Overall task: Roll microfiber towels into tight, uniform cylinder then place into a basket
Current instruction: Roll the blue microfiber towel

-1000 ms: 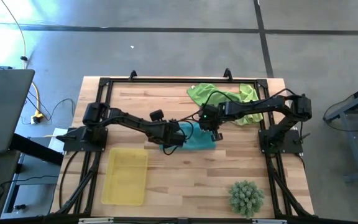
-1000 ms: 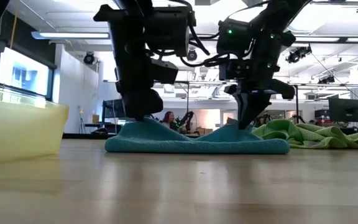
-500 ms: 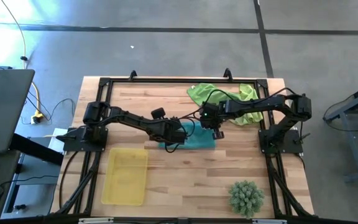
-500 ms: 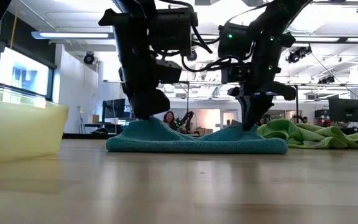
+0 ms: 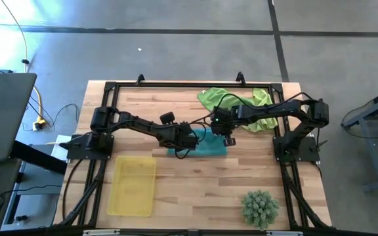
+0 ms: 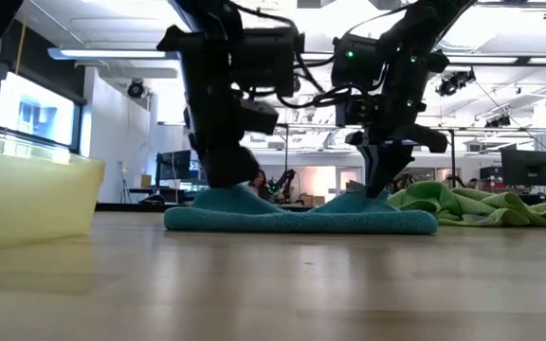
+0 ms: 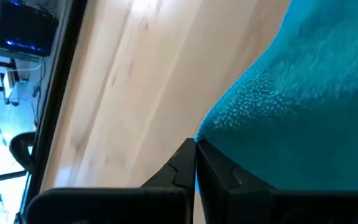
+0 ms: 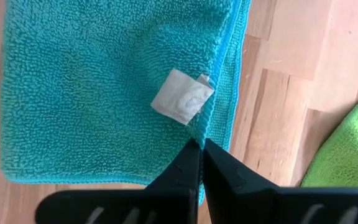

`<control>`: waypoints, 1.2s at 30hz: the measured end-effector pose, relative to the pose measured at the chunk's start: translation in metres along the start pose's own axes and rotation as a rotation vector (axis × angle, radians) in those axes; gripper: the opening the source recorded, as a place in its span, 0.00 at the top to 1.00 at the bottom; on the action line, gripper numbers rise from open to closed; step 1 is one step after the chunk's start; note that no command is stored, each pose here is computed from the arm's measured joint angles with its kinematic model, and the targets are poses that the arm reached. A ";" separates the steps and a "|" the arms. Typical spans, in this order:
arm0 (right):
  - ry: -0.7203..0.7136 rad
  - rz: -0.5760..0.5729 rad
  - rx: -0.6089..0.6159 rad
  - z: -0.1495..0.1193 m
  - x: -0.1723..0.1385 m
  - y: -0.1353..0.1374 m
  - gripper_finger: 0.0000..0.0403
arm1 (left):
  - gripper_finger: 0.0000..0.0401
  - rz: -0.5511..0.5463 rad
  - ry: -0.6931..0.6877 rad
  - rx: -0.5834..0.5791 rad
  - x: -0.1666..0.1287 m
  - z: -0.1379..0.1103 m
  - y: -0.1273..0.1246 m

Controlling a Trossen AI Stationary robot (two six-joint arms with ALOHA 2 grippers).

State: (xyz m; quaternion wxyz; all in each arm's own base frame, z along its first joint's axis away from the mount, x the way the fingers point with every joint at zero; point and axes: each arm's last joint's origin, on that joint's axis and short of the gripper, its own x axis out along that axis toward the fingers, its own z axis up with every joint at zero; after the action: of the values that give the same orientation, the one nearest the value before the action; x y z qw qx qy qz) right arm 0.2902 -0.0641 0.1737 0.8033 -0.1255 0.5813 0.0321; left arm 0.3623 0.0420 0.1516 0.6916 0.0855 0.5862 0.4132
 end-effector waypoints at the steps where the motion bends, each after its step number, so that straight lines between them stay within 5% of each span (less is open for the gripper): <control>1: 0.000 0.000 0.000 0.000 0.000 0.000 1.00 | 1.00 0.001 0.000 -0.002 0.001 0.000 0.000; 17: 0.040 -0.038 -0.001 -0.001 0.006 -0.001 0.94 | 1.00 0.009 0.008 -0.002 0.003 0.000 -0.001; 22: 0.072 -0.047 -0.034 -0.002 0.015 -0.002 0.85 | 1.00 0.010 0.020 0.008 0.003 -0.002 0.000; 30: 0.184 -0.268 -0.042 0.002 0.007 -0.007 0.65 | 1.00 0.009 0.021 0.008 0.003 -0.002 0.000; 36: 0.110 -0.088 0.099 0.007 0.003 -0.002 0.62 | 1.00 -0.020 0.045 0.015 0.003 -0.003 -0.001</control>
State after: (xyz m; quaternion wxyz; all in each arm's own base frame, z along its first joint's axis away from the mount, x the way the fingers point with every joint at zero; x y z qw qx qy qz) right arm 0.2980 -0.0650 0.1735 0.7759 -0.1126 0.6195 -0.0389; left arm 0.3599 0.0421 0.1484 0.6818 0.0757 0.6055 0.4036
